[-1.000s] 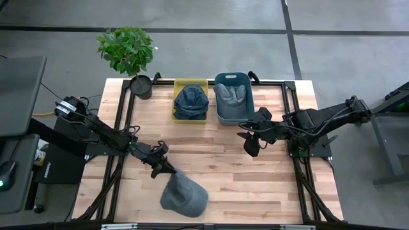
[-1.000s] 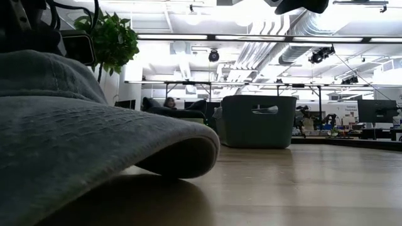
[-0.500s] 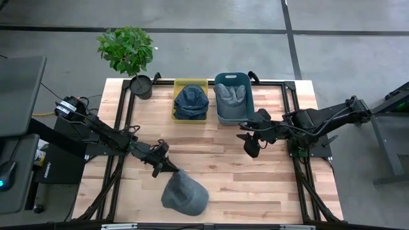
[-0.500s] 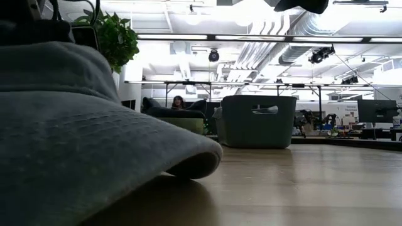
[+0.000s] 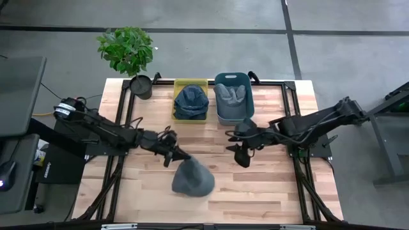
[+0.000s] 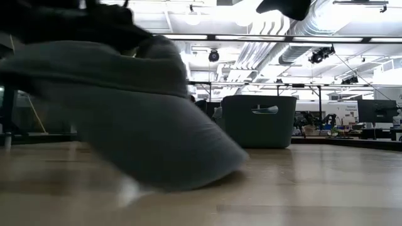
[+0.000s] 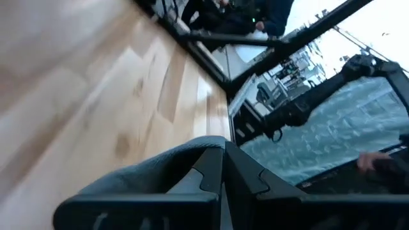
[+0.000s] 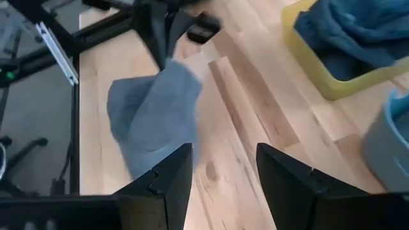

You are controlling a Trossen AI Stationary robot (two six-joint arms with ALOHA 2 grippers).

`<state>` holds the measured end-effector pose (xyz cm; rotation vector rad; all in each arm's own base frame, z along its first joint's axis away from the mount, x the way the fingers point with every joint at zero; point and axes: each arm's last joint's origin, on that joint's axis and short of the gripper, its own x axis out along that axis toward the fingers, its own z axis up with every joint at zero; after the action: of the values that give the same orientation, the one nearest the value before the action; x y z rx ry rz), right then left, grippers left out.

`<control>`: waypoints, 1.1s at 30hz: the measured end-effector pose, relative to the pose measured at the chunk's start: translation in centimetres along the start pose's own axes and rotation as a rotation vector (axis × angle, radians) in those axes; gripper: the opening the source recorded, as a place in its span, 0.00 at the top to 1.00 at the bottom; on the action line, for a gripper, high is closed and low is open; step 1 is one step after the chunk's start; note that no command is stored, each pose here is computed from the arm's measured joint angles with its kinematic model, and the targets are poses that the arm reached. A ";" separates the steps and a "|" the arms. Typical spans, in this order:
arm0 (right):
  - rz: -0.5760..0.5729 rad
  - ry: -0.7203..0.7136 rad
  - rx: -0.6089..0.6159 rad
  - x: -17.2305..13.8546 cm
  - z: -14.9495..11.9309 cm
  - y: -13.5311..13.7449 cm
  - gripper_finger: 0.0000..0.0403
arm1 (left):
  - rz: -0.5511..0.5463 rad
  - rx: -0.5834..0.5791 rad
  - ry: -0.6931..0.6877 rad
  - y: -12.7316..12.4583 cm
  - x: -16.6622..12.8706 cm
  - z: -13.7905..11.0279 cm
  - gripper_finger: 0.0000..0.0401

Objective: Pick & Place hat
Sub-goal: Put the gray cap into the blue green bin

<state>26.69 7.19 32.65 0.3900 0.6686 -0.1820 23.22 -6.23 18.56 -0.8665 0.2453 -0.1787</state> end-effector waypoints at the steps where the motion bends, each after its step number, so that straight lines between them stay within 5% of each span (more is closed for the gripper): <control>1: 0.002 0.005 -0.016 0.5 0.0 0.1 0.58 | 0.005 0.011 -0.007 -0.1 0.3 0.6 1.00; 16: -0.019 0.083 -0.152 4.6 -1.1 0.8 0.55 | 0.105 0.125 0.007 -0.7 2.0 6.4 1.00; 33: -0.002 0.060 -0.315 9.3 -1.8 1.7 0.23 | 0.133 0.125 -0.025 -0.5 1.9 6.7 1.00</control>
<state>33.30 9.13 25.98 0.0930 0.7431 -0.0650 26.95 -2.15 22.78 -0.7256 0.2651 -0.0589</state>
